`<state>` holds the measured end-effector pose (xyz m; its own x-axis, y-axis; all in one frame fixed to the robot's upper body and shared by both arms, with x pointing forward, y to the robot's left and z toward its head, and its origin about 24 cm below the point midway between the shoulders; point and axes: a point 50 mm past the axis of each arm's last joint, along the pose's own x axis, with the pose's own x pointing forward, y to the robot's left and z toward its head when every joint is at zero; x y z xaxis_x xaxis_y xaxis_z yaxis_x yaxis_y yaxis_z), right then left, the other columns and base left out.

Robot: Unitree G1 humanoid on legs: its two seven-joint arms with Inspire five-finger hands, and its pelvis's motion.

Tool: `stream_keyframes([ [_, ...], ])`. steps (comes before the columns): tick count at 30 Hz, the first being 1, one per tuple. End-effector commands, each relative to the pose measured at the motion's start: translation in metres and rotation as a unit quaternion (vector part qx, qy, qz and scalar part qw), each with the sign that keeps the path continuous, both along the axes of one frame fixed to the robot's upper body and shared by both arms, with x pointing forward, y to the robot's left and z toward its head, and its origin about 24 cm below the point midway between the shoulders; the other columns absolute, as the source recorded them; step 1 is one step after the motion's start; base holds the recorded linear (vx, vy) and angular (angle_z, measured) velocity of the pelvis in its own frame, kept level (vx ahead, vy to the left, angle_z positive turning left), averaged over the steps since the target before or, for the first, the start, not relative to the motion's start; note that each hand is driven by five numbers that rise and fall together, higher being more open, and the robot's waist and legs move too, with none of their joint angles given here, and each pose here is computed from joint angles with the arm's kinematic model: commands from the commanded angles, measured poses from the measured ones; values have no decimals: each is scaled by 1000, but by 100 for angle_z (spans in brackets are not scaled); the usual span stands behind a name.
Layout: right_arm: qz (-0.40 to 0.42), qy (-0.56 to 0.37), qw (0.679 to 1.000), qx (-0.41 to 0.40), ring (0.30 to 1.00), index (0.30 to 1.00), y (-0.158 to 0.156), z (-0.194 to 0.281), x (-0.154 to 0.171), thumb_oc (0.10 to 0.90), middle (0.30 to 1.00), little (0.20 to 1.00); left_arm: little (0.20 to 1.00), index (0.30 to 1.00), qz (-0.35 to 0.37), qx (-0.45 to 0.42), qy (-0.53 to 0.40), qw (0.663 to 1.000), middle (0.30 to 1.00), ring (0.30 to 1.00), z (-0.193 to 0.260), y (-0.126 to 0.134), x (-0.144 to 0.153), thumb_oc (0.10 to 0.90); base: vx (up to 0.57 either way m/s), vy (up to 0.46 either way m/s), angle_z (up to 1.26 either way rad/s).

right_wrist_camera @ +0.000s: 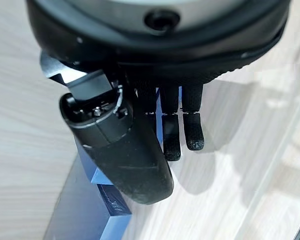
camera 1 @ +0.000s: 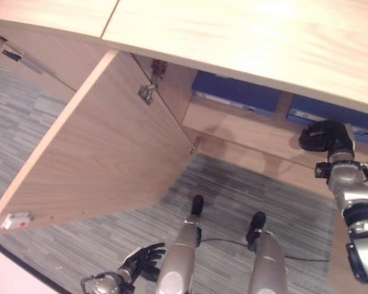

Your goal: Put the empty folder in the office cabinet

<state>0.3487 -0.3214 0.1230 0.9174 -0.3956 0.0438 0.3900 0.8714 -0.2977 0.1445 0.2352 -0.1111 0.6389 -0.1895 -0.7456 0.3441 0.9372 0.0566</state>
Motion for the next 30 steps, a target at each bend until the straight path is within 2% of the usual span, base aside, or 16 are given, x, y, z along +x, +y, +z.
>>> stream_keyframes([
  [1, 7, -84, 996, 0, 300, 300, -1, 26, -4, 400, 300, 300, 900, 900, 5, 12, 21, 1000, 900, 900, -7, 3, -14, 800, 4, 12, -13],
  [19, 22, -64, 993, 98, 300, 300, 23, -42, -37, 400, 300, 300, 900, 900, 36, 9, 6, 999, 900, 900, -11, -8, 0, 800, 5, 0, -11],
  [20, 9, -69, 993, 97, 300, 300, 12, -42, -49, 400, 300, 300, 900, 900, 16, -55, -73, 996, 900, 900, 27, -16, 18, 800, -11, -12, -18],
  [21, 4, -58, 993, 103, 300, 300, 14, -53, -55, 400, 300, 300, 900, 900, 20, -38, -47, 998, 900, 900, 20, 5, -5, 800, -17, -26, -21],
  [23, -11, -54, 989, 134, 300, 300, 15, -67, -62, 400, 300, 300, 900, 900, 20, -36, -34, 999, 900, 900, 16, 5, -17, 800, -12, -56, -14],
  [24, -18, -58, 987, 147, 300, 300, 10, -70, -66, 400, 300, 300, 900, 900, 18, -4, 3, 1000, 900, 900, 5, 20, -34, 800, -5, -42, -9],
  [25, -1, -60, 987, 149, 300, 300, 19, -74, -69, 400, 300, 300, 900, 900, 28, 43, 24, 998, 900, 900, -1, 35, -35, 800, -8, -35, -11],
  [27, 22, -59, 983, 175, 300, 300, 34, -82, -74, 400, 300, 300, 900, 900, 43, 3, -28, 999, 900, 900, 5, 13, 7, 800, 11, -54, -12],
  [28, 41, -34, 981, 187, 300, 300, 46, -95, -79, 400, 300, 300, 900, 900, 94, -3, -77, 993, 900, 900, 17, 17, 32, 800, 16, -102, -30],
  [30, 23, -51, 982, 180, 300, 300, 31, -88, -82, 400, 300, 300, 900, 900, 107, 13, -60, 992, 900, 900, 11, 30, 8, 800, -6, -104, -52],
])
